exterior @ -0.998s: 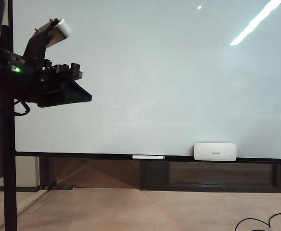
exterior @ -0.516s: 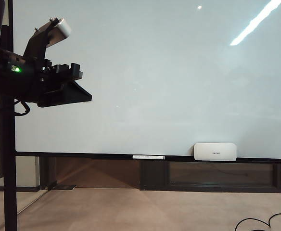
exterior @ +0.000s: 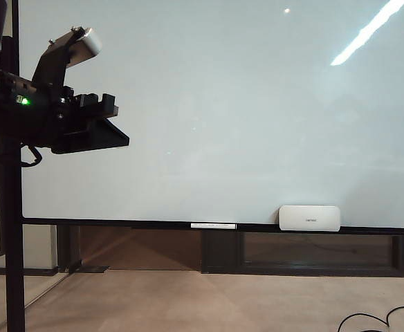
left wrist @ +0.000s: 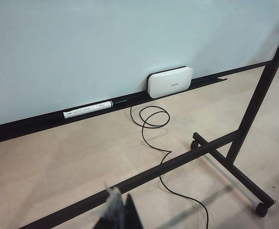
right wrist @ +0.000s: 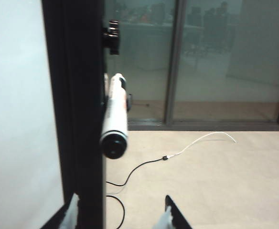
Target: Reach to the right to find the marker pen, pick it up, and write the number 16 on the whiteboard.
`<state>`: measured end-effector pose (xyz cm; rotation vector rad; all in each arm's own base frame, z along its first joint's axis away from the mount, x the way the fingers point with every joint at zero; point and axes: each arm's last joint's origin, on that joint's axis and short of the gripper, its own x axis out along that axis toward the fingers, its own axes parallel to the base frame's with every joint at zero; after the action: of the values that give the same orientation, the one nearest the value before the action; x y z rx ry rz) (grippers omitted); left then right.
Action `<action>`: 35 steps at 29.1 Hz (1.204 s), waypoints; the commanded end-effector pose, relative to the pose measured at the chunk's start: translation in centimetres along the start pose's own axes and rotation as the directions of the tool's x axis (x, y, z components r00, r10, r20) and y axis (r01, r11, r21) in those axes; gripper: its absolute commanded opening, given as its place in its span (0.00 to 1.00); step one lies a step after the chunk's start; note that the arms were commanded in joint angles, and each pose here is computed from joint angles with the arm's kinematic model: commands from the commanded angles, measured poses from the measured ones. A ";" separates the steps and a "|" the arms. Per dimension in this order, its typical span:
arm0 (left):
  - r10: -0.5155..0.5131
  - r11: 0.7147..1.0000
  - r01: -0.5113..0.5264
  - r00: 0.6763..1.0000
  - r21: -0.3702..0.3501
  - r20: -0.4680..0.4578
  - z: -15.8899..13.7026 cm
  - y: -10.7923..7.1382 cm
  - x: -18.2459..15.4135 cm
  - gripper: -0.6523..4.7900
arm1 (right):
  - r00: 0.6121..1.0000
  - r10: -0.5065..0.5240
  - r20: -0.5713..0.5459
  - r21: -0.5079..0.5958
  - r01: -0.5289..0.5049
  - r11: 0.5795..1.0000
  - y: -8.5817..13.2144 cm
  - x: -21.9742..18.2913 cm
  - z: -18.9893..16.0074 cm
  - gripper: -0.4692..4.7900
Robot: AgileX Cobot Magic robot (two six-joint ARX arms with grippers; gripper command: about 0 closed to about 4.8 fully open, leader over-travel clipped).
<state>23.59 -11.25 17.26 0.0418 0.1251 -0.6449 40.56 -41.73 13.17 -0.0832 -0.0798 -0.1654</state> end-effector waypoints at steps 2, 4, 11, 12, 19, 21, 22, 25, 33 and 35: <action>0.002 1.000 -0.002 1.000 0.008 0.015 0.2 0.0 0.1 0.11 | 0.999 0.034 0.009 -0.014 -0.033 0.999 0.2 0.1 0.5 0.55; 0.002 1.000 -0.002 1.000 0.007 0.014 0.2 0.0 0.1 0.11 | 0.999 0.039 0.008 -0.026 -0.039 0.999 0.2 0.1 0.5 0.59; 0.002 1.000 -0.002 1.000 0.008 0.014 0.2 0.0 0.1 0.11 | 0.999 0.043 0.013 -0.039 -0.043 0.998 0.2 0.2 0.6 0.60; 0.002 1.000 -0.002 1.000 0.008 0.014 0.2 0.0 0.1 0.11 | 0.999 0.051 0.013 -0.051 -0.050 0.997 0.3 0.2 0.5 0.60; 0.001 1.000 -0.001 1.000 0.006 0.006 0.2 0.0 0.1 0.11 | 0.999 0.035 0.017 -0.066 -0.034 0.997 0.0 0.5 1.0 0.60; 0.001 1.000 -0.001 1.000 0.006 0.006 0.2 0.0 0.1 0.11 | 0.999 0.034 0.020 -0.068 -0.032 0.997 -0.2 0.7 1.4 0.60; 0.001 1.000 -0.001 1.000 0.006 0.006 0.2 0.0 0.1 0.11 | 0.999 0.033 0.017 -0.065 -0.032 0.997 -0.2 0.9 1.5 0.60; 0.001 1.000 -0.001 1.000 0.006 0.007 0.2 0.0 0.1 0.11 | 0.999 0.036 0.011 -0.062 -0.035 0.997 -0.3 1.2 2.0 0.60; 0.001 1.000 -0.001 1.000 0.006 0.006 0.2 0.0 0.1 0.11 | 1.000 0.026 0.011 -0.084 -0.025 0.996 0.0 1.6 1.2 0.60; 0.001 1.000 -0.001 1.000 0.006 0.007 0.2 0.0 0.1 0.11 | 1.000 0.026 0.009 -0.081 -0.025 0.996 0.0 1.7 0.9 0.60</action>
<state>23.59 -11.25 17.21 0.0423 0.1305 -0.6449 42.10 -41.86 14.01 -0.1521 -0.0685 -0.1384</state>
